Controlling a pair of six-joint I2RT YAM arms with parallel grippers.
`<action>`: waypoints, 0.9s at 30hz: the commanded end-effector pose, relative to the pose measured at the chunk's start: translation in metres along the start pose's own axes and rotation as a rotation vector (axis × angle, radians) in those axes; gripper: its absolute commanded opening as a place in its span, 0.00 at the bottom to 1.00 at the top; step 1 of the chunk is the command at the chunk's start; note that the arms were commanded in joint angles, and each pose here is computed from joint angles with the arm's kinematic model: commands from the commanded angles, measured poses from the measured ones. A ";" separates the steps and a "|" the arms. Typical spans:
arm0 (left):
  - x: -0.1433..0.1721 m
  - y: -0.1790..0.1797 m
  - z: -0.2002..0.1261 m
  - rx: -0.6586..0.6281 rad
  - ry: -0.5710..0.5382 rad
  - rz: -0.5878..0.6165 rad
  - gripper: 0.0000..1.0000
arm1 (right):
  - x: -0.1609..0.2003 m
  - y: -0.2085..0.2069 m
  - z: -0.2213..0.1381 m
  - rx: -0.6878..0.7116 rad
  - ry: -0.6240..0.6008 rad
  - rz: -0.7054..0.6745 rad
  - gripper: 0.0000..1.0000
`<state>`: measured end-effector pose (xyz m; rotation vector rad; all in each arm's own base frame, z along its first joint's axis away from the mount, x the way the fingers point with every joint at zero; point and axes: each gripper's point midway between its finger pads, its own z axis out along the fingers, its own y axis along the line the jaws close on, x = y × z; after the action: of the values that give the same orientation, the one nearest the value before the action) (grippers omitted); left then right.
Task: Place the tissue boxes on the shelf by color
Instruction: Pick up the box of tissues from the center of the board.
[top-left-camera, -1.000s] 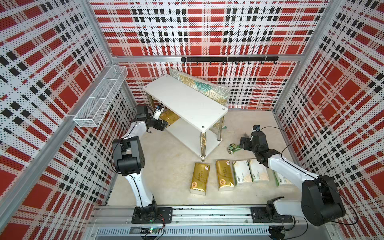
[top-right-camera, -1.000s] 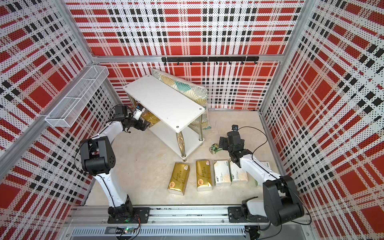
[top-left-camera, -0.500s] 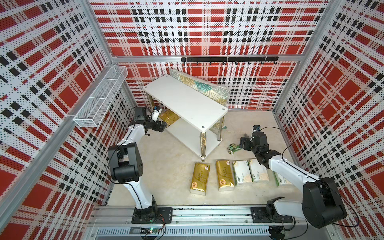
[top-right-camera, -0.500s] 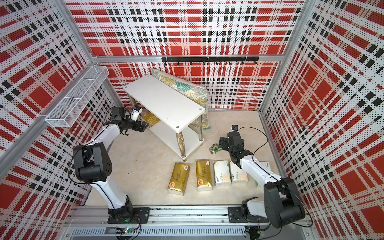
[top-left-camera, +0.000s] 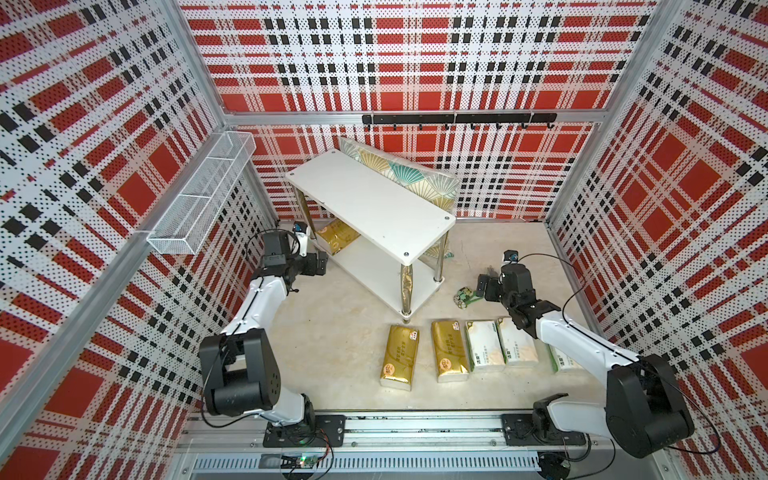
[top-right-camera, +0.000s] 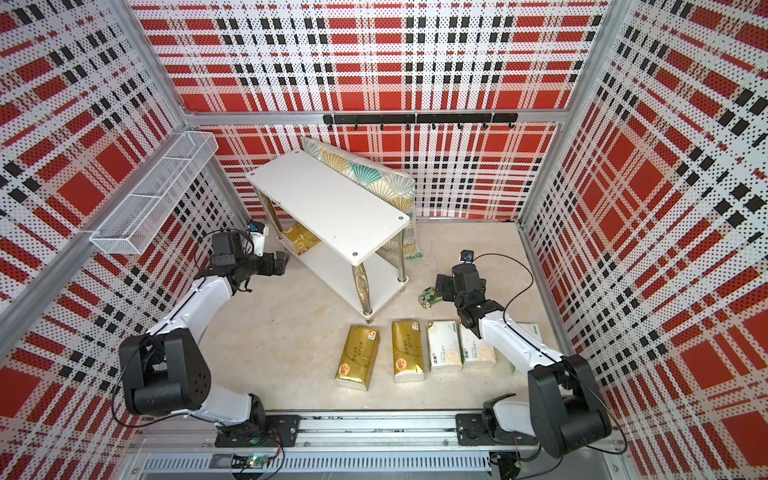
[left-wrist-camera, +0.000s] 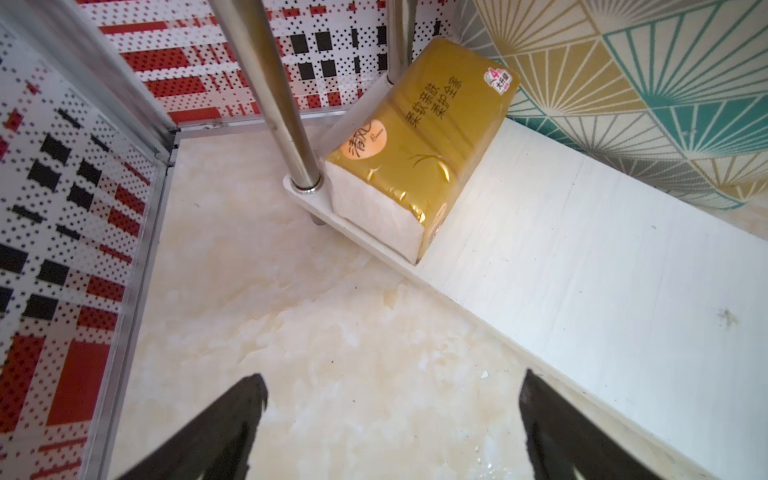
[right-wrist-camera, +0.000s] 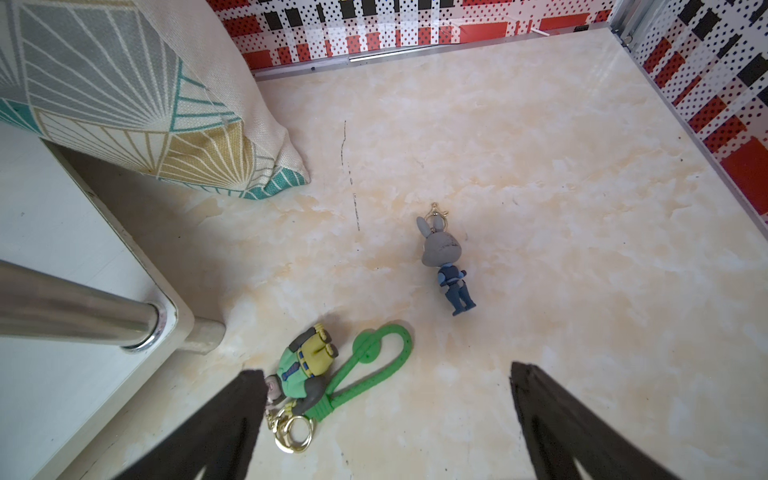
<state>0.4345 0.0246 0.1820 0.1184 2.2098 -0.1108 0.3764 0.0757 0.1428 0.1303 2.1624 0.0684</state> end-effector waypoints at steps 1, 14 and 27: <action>0.004 -0.004 -0.012 -0.050 -0.031 -0.111 0.99 | -0.013 0.004 -0.003 0.003 -0.046 0.019 1.00; 0.039 -0.083 -0.056 -0.103 -0.082 -0.343 1.00 | -0.011 0.004 0.001 0.013 -0.045 0.026 1.00; 0.114 -0.159 -0.072 -0.001 0.014 -0.368 1.00 | 0.002 0.003 0.002 0.026 -0.025 0.022 1.00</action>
<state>0.3023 -0.1110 0.1489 -0.2293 2.2162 -0.2932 0.3793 0.0783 0.1443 0.1594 2.1396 0.0606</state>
